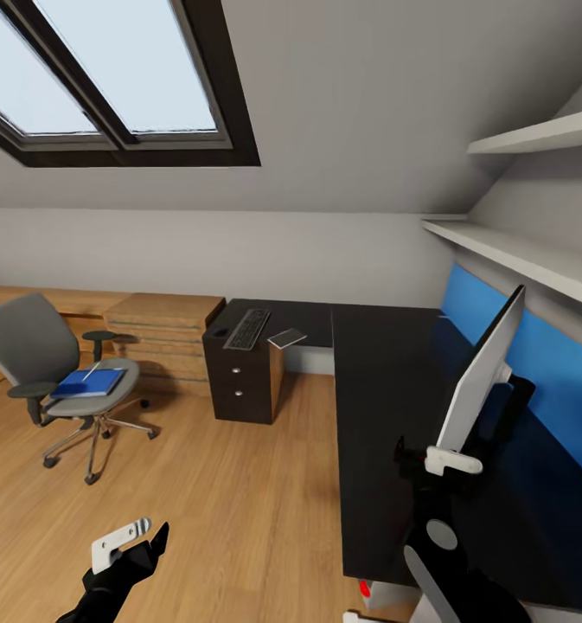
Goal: In the bedroom, organize the workspace by keeping the computer under the desk, ensuring the monitor is on the desk, placing the keyboard on the desk next to the monitor, placing the mouse on the desk next to the keyboard, moving the folder from the swivel chair onto the desk next to the mouse, stacking the notebook on top of the folder with the pen on top of the notebook, and positioning the swivel chair next to the desk.
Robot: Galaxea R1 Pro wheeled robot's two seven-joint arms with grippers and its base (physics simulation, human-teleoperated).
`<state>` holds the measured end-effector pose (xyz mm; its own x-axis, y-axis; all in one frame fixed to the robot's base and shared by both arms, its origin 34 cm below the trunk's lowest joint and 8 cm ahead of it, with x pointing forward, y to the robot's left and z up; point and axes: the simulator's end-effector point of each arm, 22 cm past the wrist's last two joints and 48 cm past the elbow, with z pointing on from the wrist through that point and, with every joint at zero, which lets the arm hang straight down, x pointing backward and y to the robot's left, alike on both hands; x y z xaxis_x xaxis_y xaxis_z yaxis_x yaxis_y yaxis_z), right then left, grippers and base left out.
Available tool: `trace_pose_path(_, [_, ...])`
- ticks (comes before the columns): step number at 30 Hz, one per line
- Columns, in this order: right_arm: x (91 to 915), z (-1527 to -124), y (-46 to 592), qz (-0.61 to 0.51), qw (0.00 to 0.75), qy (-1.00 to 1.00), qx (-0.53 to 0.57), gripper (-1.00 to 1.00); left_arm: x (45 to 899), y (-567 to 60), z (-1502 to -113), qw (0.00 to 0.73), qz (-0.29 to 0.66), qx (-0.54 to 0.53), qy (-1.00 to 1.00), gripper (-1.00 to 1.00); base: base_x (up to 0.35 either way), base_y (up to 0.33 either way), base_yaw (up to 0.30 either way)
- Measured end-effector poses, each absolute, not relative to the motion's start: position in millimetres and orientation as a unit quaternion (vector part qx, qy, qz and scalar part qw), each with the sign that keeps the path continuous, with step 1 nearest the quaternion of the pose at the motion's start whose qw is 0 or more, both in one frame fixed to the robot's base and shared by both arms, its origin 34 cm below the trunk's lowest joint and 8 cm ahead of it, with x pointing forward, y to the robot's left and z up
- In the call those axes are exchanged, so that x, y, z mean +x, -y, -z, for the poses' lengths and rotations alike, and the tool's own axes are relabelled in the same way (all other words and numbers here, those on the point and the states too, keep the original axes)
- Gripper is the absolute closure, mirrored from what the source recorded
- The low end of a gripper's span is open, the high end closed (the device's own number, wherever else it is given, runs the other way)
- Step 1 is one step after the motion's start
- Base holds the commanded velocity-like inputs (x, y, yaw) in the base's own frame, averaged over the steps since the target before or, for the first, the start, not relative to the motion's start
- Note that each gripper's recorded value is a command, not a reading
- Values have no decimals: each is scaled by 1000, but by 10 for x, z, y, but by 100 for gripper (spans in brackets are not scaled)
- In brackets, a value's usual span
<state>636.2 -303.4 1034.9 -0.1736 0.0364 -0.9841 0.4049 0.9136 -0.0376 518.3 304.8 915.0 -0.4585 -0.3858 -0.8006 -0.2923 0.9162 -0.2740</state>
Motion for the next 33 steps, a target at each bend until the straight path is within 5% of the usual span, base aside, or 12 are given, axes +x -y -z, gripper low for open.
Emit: trace_pose_path(33, [6246, -10207, 3922, 207, 594, -744, 226, -100, 5188, -2981, -9077, 487, 48, -193, -850, -100, 27, -13, 0])
